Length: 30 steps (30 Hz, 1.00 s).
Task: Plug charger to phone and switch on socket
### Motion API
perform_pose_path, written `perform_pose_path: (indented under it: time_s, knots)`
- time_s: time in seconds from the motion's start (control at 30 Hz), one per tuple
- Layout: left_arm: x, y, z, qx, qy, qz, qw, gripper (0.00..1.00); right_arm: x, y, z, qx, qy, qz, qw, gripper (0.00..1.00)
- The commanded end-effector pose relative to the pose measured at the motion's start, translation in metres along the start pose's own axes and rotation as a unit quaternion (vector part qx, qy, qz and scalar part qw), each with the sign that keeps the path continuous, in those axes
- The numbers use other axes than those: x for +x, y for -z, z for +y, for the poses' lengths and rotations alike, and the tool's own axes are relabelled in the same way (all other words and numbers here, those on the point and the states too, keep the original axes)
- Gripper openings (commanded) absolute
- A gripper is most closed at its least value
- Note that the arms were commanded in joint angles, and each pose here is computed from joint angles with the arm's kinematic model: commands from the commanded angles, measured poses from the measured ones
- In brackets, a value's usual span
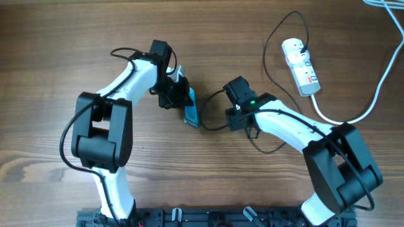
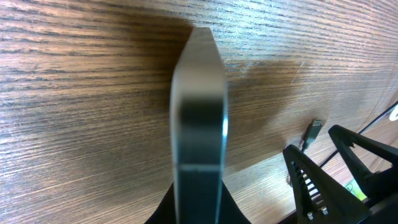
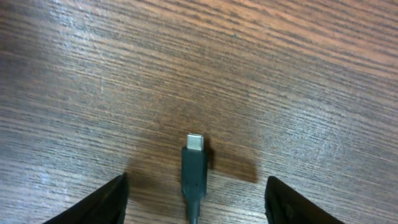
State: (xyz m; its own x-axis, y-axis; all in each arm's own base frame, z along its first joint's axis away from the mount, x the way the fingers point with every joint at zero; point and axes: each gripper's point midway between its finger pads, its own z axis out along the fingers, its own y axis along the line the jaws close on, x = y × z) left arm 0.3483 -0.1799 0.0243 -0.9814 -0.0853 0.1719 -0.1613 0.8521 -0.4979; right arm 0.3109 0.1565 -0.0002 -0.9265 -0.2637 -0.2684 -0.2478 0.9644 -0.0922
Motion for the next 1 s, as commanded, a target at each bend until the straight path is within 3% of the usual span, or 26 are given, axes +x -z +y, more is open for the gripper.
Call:
perform_pose_path:
  time_s: [0.0, 0.2, 0.23, 0.57, 0.97]
  knots:
    - [-0.002, 0.008, -0.009, 0.009, -0.005, -0.01, 1.0, 0.04, 0.011, -0.008, -0.003, 0.01, 0.005, 0.02, 1.0, 0.68]
    - [-0.002, 0.008, -0.008, 0.009, -0.004, -0.01, 1.0, 0.04, 0.017, -0.008, -0.006, 0.016, 0.015, 0.032, 0.999, 0.32]
    - [-0.002, 0.008, -0.008, 0.009, -0.004, -0.01, 1.0, 0.04, 0.018, -0.008, -0.006, 0.016, 0.022, 0.033, 0.999, 0.3]
    - [-0.003, 0.008, -0.009, 0.009, -0.006, -0.012, 1.0, 0.04, 0.019, -0.009, -0.012, 0.017, 0.028, 0.041, 0.999, 0.26]
    - [-0.004, 0.008, -0.009, 0.01, -0.008, -0.013, 1.0, 0.04, 0.01, -0.009, 0.0, -0.014, 0.045, 0.023, 0.999, 0.3]
